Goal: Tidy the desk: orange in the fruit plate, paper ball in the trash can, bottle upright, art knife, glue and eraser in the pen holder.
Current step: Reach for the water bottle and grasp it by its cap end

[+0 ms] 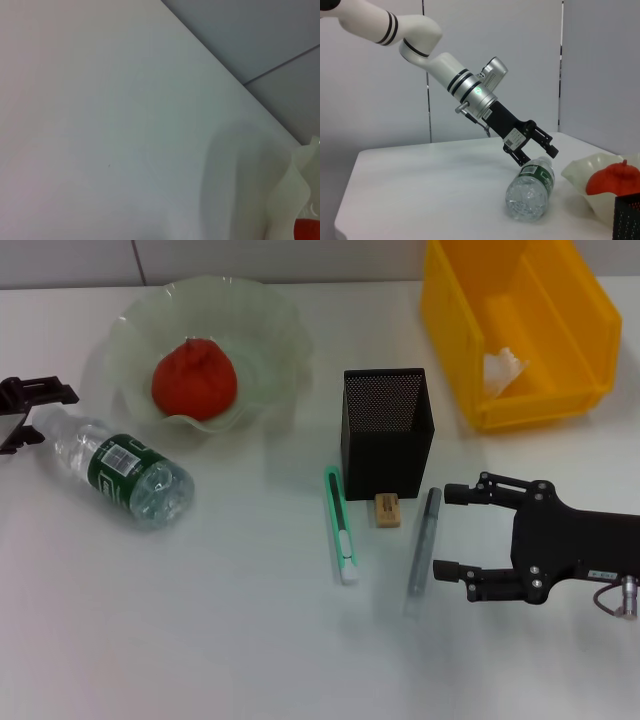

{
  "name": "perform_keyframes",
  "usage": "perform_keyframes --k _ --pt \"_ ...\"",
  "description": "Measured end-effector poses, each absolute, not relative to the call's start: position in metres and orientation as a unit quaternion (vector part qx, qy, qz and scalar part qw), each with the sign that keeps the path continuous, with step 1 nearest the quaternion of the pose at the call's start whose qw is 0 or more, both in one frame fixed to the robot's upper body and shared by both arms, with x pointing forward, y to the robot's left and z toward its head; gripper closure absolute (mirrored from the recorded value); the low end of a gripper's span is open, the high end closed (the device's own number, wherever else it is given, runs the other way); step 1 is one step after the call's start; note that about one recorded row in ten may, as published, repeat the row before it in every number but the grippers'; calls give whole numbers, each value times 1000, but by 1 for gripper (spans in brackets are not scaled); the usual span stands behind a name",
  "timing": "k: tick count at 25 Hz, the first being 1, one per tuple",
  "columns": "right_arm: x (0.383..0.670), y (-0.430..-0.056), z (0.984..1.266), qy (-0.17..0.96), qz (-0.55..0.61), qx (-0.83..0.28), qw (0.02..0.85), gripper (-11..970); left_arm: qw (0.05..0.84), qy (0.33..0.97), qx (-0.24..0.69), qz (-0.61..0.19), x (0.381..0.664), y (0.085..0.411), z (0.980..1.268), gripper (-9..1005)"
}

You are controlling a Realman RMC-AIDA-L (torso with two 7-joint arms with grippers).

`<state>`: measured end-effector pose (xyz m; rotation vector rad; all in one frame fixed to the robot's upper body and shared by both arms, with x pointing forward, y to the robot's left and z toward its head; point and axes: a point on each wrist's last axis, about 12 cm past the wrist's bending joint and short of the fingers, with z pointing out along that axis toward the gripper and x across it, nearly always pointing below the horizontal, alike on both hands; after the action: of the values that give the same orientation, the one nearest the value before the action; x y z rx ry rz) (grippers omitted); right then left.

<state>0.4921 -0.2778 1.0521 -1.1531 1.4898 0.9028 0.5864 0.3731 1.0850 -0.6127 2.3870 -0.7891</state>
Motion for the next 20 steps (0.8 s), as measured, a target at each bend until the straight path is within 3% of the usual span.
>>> perform_keyframes --k 20 --pt "492 -279 1052 615 371 -479 504 129 271 889 -223 -293 589 367 1083 246"
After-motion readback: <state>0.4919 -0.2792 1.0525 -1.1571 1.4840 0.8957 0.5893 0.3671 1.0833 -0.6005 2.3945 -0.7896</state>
